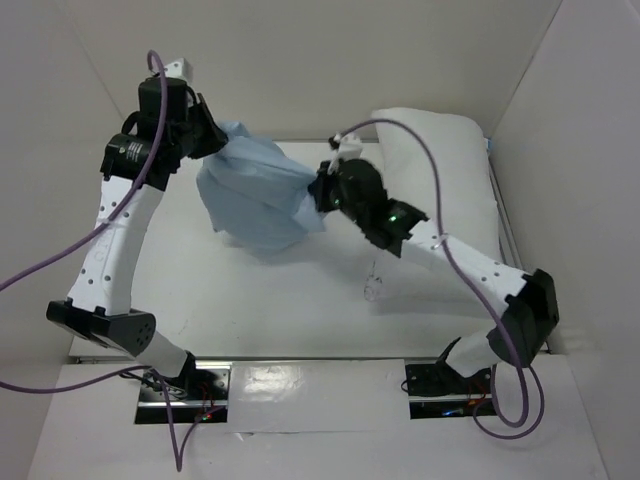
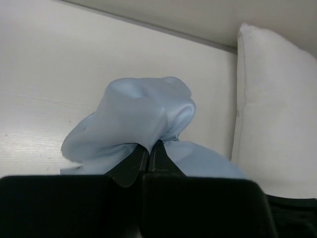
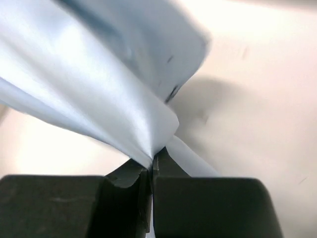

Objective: Put the pillow into the pillowcase

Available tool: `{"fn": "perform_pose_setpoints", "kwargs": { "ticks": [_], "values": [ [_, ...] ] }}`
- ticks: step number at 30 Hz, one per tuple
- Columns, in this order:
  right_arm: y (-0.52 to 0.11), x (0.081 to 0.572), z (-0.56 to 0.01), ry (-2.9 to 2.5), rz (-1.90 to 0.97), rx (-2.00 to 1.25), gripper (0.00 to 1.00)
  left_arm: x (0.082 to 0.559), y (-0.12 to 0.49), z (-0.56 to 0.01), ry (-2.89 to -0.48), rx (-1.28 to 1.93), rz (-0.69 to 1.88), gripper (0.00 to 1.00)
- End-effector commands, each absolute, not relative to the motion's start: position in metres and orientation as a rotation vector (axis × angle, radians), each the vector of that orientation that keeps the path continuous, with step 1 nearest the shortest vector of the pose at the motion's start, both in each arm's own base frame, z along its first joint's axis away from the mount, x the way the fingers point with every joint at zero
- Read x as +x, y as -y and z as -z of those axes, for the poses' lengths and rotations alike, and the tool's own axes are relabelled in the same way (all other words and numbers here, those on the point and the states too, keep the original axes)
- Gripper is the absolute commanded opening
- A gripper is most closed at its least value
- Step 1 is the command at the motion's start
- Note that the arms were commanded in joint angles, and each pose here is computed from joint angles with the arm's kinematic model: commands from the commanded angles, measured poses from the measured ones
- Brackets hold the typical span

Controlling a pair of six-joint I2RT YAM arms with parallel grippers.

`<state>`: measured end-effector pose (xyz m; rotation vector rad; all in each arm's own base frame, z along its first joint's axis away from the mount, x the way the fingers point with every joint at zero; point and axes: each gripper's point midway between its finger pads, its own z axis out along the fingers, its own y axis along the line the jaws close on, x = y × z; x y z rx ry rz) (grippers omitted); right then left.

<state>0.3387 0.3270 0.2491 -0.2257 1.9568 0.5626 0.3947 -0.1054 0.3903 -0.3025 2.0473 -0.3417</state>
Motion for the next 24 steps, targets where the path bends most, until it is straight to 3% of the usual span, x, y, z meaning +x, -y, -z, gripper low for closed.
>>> {"fn": "perform_pose_setpoints", "kwargs": {
  "ticks": [1, 7, 11, 15, 19, 20, 21, 22, 23, 24],
  "values": [
    [-0.275, 0.354, -0.371, -1.702, -0.541, -0.309, 0.00, 0.391, 0.082, -0.466, -1.804, -0.347, 0.399, 0.00],
    [-0.199, 0.428, -0.478, -1.471, -0.367, -0.207, 0.00, 0.456, 0.095, -0.484, -1.705, -0.210, 0.612, 0.00],
    [-0.180, 0.438, -0.531, -1.332, -0.401, -0.170, 0.00, 0.472, 0.101, -0.517, -1.628, -0.118, 0.813, 0.00],
    [-0.194, 0.414, -0.523, -1.343, -0.475, -0.286, 0.00, 0.441, 0.101, -0.544, -1.519, -0.040, 0.812, 0.00],
    [-0.219, 0.378, -0.458, -1.479, -0.594, -0.416, 0.00, 0.415, 0.095, -0.455, -1.693, -0.049, 0.774, 0.00],
    [-0.228, 0.359, -0.423, -1.544, -0.630, -0.464, 0.00, 0.404, 0.098, -0.432, -1.738, -0.028, 0.784, 0.12],
    [-0.233, 0.348, -0.404, -1.581, -0.646, -0.487, 0.00, 0.394, 0.097, -0.406, -1.791, -0.037, 0.779, 0.36],
    [-0.239, 0.335, -0.384, -1.631, -0.669, -0.508, 0.00, 0.383, 0.097, -0.350, -1.920, -0.082, 0.786, 0.69],
    [-0.245, 0.314, -0.343, -1.741, -0.681, -0.552, 0.00, 0.370, 0.094, -0.334, -1.955, -0.127, 0.741, 0.91],
    [-0.247, 0.306, -0.318, -1.818, -0.691, -0.566, 0.10, 0.360, 0.089, -0.308, -2.031, -0.170, 0.711, 1.00]
  ]
}}
